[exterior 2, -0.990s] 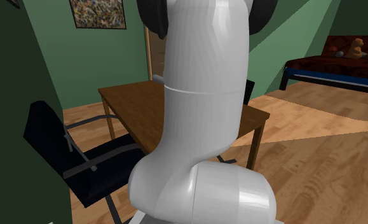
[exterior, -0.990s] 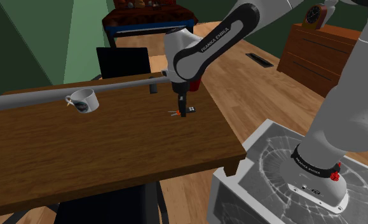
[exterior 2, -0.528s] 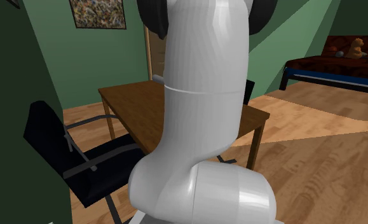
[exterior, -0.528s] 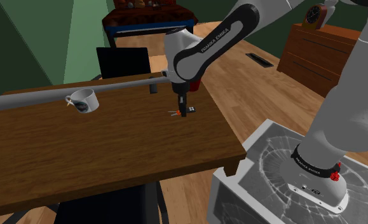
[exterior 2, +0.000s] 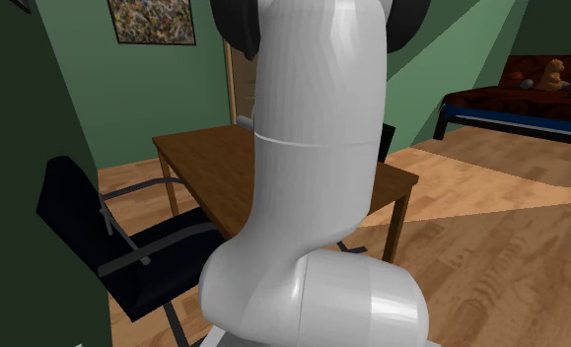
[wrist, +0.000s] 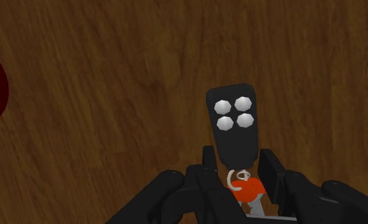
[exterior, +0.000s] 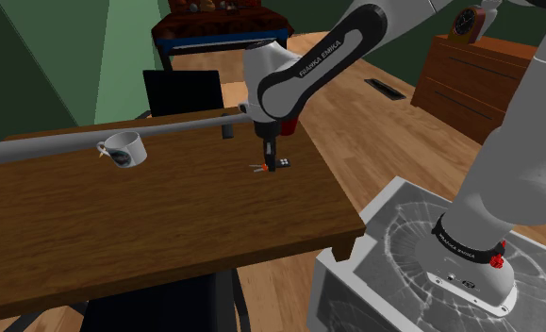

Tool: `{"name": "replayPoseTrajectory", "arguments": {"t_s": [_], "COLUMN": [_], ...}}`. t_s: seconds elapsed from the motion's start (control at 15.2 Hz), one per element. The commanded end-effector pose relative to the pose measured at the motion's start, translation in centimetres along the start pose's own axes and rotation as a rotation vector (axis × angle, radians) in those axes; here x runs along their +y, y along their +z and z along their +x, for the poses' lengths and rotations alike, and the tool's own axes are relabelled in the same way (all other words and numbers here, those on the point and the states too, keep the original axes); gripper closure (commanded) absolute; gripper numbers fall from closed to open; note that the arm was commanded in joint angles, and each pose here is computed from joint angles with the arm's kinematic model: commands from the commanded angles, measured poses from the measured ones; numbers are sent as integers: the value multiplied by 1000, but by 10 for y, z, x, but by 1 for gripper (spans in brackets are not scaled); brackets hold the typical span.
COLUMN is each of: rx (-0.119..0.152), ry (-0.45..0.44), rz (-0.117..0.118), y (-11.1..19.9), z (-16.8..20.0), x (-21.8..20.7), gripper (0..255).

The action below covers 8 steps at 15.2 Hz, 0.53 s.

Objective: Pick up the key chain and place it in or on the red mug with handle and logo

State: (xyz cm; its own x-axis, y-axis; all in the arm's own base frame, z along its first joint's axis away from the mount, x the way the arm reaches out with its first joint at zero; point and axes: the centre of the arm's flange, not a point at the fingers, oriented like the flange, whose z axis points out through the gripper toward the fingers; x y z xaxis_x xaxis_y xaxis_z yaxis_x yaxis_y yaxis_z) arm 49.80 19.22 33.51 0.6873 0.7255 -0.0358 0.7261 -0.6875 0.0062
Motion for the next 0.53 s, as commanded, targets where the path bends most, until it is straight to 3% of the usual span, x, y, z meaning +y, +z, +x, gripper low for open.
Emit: {"name": "replayPoseTrajectory", "arguments": {"t_s": [0.0, 0.46], "rx": [-13, -13], "ry": [9, 9], "rz": [5, 5], "y": [5, -32], "z": [-1, -3], "x": [4, 4], "gripper": [255, 255]}}
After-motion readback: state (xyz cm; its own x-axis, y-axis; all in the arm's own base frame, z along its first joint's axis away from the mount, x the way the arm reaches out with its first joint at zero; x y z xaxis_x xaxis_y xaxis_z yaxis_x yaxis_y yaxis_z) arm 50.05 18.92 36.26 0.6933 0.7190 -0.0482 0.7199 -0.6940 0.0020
